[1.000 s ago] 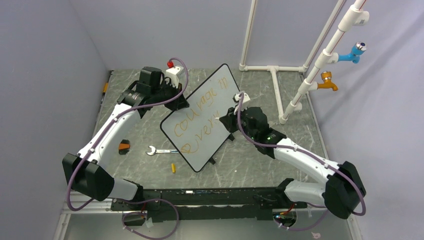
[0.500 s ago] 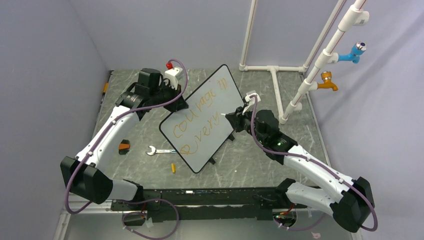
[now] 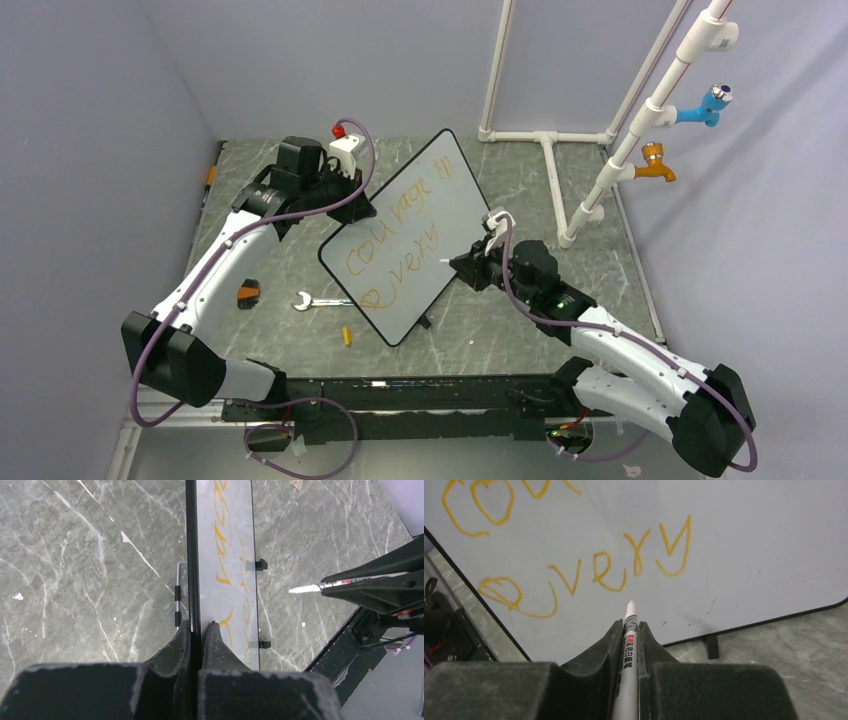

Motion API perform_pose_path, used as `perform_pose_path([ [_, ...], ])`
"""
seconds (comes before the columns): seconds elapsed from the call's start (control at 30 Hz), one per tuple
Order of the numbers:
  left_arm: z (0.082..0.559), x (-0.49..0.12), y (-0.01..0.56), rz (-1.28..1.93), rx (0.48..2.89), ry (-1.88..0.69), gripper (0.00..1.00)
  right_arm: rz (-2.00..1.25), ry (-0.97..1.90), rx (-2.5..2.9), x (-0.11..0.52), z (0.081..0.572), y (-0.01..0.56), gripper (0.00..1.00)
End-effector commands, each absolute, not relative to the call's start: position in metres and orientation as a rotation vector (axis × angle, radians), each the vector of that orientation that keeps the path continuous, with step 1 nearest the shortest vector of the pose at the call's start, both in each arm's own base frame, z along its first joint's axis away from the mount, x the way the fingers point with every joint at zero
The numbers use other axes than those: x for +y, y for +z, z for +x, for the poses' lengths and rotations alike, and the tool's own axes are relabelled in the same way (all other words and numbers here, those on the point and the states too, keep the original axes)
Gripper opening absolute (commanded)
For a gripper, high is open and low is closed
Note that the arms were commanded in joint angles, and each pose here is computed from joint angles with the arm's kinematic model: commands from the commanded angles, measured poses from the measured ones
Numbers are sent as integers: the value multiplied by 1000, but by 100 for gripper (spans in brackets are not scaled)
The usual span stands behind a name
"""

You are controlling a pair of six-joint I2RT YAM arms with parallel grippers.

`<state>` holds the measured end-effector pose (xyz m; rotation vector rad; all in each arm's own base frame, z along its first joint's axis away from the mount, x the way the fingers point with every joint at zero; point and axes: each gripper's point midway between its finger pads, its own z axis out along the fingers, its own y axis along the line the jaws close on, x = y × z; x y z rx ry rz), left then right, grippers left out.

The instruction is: Write a sentence on the whiteboard

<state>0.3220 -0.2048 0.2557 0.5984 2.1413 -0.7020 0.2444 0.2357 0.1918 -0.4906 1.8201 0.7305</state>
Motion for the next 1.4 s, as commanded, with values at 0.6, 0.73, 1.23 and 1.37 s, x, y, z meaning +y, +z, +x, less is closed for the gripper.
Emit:
perform_pose_path([
  [0.6,357,-156,224,553,2234,-315,0,-631,893,1768,294,235,165,0],
  [0.73,358,-156,223,552,2237,-315,0,-644,893,1793,299,235,155,0],
  [1.23,358,-156,222,553,2242,-318,0,-789,927,1847,308,216,127,0],
  [1.37,358,-156,222,553,2244,-317,0,-789,914,1876,305,213,117,0],
])
